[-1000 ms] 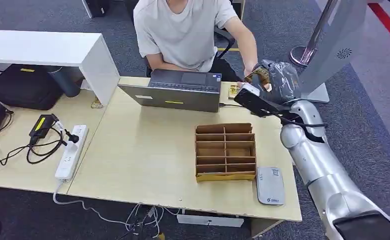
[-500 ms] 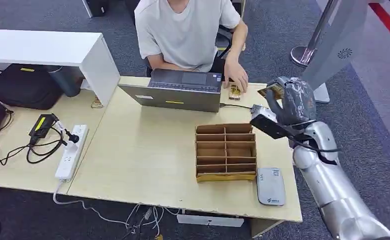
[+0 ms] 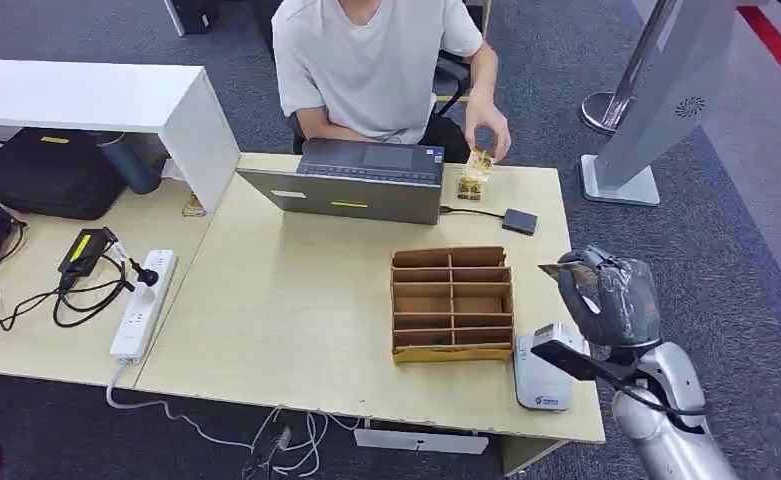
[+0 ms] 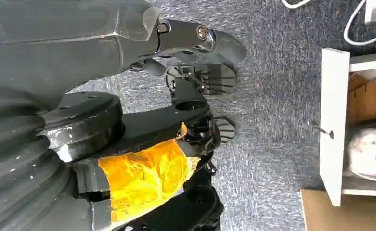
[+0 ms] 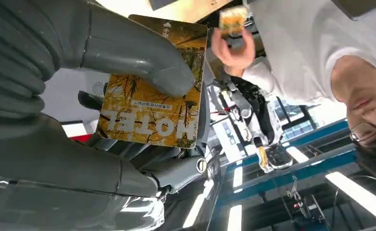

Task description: Pass the card to the sensor for recognition and then transmit it.

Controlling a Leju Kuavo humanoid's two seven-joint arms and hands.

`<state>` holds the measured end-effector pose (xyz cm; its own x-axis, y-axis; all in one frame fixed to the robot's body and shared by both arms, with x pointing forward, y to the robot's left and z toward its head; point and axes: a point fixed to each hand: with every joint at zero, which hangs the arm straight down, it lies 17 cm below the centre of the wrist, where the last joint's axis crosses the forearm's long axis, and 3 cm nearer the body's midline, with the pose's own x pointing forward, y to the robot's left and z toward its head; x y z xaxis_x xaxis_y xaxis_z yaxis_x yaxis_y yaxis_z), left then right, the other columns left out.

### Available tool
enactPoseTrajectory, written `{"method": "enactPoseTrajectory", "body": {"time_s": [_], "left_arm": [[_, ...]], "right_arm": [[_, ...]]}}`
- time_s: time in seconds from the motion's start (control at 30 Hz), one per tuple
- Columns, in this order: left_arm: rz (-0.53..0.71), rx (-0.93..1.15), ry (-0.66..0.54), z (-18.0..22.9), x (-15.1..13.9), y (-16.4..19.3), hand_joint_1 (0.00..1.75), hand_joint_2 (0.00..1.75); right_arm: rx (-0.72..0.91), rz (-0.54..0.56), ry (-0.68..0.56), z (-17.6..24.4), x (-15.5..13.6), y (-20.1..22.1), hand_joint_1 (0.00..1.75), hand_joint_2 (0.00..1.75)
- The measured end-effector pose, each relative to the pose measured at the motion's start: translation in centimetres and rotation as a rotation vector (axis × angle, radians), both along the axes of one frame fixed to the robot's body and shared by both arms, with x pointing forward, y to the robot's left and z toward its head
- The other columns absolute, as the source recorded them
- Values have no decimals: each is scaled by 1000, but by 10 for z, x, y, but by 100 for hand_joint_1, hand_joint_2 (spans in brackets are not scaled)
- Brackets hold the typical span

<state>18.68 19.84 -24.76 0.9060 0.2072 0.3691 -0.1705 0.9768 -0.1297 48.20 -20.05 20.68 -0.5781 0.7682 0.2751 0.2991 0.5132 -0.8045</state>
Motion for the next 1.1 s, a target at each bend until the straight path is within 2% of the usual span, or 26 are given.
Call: {"method": "enactPoseTrajectory", "body": {"time_s": [0.47, 0.87, 1.1], "left_arm": [[-4, 5, 0, -1, -1, 4, 0, 175], [-13, 5, 14, -1, -2, 3, 0, 175], [-22, 7, 20, -2, -4, 3, 0, 175]], "right_arm": [[-48, -5, 49, -35, -16, -1, 175, 175], [-100, -36, 153, -97, -24, 7, 175, 175], [-134, -95, 232, -139, -28, -13, 175, 175]]}}
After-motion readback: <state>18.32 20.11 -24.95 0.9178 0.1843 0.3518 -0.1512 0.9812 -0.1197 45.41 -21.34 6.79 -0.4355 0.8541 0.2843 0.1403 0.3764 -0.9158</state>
